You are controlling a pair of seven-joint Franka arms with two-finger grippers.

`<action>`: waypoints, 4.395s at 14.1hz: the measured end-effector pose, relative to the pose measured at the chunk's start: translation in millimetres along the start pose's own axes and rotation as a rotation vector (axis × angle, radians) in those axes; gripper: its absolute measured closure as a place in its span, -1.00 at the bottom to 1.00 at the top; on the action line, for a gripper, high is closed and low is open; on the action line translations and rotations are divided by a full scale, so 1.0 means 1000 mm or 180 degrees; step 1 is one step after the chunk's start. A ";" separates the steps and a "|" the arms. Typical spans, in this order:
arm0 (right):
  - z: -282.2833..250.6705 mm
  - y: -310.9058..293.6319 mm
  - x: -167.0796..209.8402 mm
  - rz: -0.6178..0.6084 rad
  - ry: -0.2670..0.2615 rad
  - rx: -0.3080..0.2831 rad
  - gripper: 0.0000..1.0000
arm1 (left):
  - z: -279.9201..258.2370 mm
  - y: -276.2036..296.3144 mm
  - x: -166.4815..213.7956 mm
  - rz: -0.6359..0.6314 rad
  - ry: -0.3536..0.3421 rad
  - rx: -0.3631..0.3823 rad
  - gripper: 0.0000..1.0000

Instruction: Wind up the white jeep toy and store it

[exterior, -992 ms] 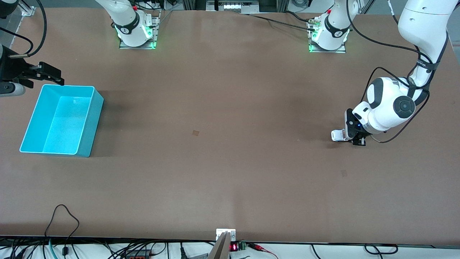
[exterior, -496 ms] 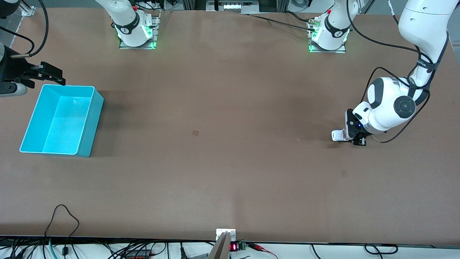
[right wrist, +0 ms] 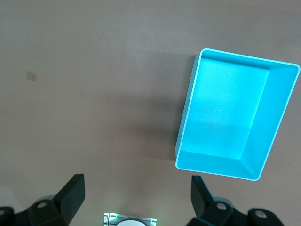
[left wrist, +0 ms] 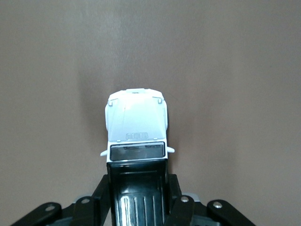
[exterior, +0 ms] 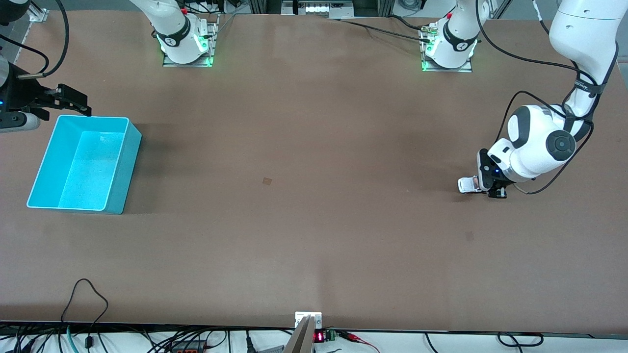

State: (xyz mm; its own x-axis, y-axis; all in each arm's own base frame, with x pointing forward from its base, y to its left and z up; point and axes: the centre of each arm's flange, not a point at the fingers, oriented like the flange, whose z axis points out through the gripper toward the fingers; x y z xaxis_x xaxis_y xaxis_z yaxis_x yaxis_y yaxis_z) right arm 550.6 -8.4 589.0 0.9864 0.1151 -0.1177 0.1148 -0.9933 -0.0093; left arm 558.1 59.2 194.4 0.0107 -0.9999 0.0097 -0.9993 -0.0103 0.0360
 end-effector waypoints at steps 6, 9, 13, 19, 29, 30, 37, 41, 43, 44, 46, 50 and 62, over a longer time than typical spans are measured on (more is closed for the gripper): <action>0.000 -0.001 0.000 -0.0004 0.0002 -0.0001 -1.00 | 0.000 0.003 -0.028 -0.0013 0.0007 0.0002 -0.03; 0.000 -0.001 0.000 -0.0004 0.0002 -0.0001 -1.00 | 0.000 0.004 -0.040 0.0028 0.0010 0.0006 -0.03; 0.000 -0.001 0.000 -0.0006 0.0003 -0.0001 -1.00 | 0.000 0.005 -0.053 0.0091 0.0015 0.0009 -0.03; 0.000 -0.001 0.000 -0.0006 0.0004 -0.0001 -1.00 | 0.000 0.005 -0.075 0.0195 0.0021 0.0015 -0.03; 0.000 -0.001 0.000 -0.0007 0.0004 -0.0001 -1.00 | 0.000 0.005 -0.101 0.0225 -0.0021 0.0010 -0.03; 0.000 -0.001 0.000 -0.0007 0.0004 -0.0001 -1.00 | 0.000 0.005 -0.105 0.0231 -0.0035 0.0009 -0.03; 0.000 -0.001 0.000 -0.0008 0.0004 -0.0001 -1.00 | 0.000 0.004 -0.133 0.0273 -0.0133 0.0019 -0.03; 0.000 -0.001 0.000 -0.0008 0.0004 -0.0001 -1.00 | 0.000 0.004 -0.135 0.0269 -0.0134 0.0020 -0.05; 0.000 -0.001 0.000 -0.0008 0.0005 -0.0001 -1.00 | 0.009 0.008 -0.134 0.0302 -0.0102 -0.0064 -0.22; -0.001 -0.001 0.000 -0.0008 0.0005 -0.0002 -1.00 | 0.016 0.009 -0.129 0.0339 -0.0061 -0.0135 -0.43; -0.001 -0.001 0.000 -0.0008 0.0005 -0.0002 -1.00 | 0.008 0.004 -0.112 0.0433 -0.0008 -0.0230 -0.81; -0.001 -0.001 0.000 -0.0009 0.0006 -0.0002 -1.00 | -0.042 -0.009 -0.074 0.0646 -0.0037 -0.0233 -1.00; -0.001 -0.002 0.000 -0.0009 0.0006 -0.0002 -1.00 | -0.137 -0.019 0.009 0.1008 -0.0146 0.0071 -1.00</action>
State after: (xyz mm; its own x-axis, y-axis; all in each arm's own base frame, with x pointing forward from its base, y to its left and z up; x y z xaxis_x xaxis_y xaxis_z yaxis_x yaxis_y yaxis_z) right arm 550.8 -6.8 589.7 0.9862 0.1180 -0.1158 0.1177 -0.9930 -0.0091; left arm 581.8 51.4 330.5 -0.3023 -0.9528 -0.0283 -0.9532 0.3019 0.0165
